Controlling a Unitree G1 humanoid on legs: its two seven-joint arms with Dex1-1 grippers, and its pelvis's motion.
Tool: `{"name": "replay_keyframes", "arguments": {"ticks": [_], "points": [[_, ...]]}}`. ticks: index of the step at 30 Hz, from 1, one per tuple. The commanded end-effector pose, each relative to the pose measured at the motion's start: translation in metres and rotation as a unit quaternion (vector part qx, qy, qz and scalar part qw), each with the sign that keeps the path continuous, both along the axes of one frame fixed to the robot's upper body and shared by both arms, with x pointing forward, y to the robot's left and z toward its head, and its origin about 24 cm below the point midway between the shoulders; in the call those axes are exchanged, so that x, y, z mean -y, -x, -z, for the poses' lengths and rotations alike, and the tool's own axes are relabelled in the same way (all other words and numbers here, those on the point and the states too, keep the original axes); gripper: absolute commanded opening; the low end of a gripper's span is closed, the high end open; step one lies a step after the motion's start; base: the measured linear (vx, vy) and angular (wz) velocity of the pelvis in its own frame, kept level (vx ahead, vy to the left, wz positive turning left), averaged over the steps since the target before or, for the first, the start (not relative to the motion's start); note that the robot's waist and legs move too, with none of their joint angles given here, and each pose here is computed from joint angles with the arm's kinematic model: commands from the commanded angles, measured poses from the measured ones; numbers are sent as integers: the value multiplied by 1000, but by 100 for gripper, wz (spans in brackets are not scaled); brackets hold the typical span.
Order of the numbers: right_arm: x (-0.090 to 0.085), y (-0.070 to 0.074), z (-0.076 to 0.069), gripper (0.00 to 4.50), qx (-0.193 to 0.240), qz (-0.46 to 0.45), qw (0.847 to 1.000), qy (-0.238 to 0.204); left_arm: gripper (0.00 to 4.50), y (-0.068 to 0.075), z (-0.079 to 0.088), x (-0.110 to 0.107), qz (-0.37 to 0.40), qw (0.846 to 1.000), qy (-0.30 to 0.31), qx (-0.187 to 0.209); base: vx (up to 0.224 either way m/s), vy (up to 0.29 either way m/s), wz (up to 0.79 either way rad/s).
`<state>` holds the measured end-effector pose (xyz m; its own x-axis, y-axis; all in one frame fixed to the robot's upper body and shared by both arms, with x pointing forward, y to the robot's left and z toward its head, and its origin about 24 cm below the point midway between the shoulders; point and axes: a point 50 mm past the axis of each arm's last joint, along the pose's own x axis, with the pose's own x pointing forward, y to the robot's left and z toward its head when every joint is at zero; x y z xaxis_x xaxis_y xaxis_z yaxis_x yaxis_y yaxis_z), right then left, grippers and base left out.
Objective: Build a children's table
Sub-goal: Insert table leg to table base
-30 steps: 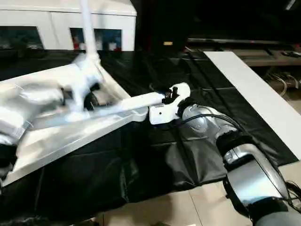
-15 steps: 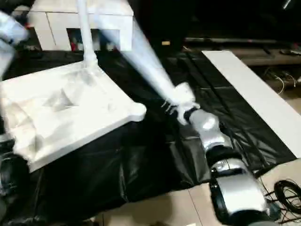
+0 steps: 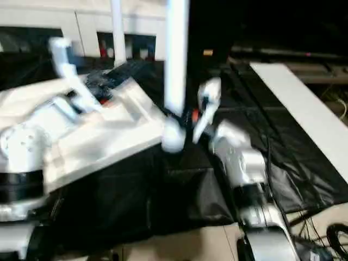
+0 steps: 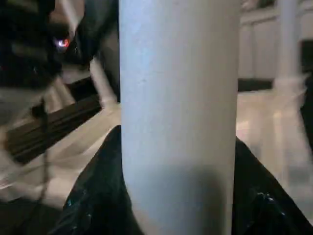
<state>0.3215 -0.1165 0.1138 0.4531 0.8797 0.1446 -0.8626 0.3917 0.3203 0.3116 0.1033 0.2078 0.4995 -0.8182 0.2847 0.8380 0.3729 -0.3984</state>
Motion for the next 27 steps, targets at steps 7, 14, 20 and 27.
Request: {"name": "replay_keyframes", "arguments": {"ticks": [7,14,20,27], "points": [[-1,23,-16,186,-18,-91,996,8,449,15,5,19,77,996,-39,-7,0,0,0],[-2,31,-20,186,-43,-133,990,0,450,6,6,21,38,998,-56,-7,0,0,0],[0,37,-18,186,-80,-160,984,-4,414,13,-1,25,84,996,-18,-15,0,0,0],[1,40,-17,186,-100,-168,981,-8,366,11,2,25,81,996,-22,-29,0,0,0]]}}
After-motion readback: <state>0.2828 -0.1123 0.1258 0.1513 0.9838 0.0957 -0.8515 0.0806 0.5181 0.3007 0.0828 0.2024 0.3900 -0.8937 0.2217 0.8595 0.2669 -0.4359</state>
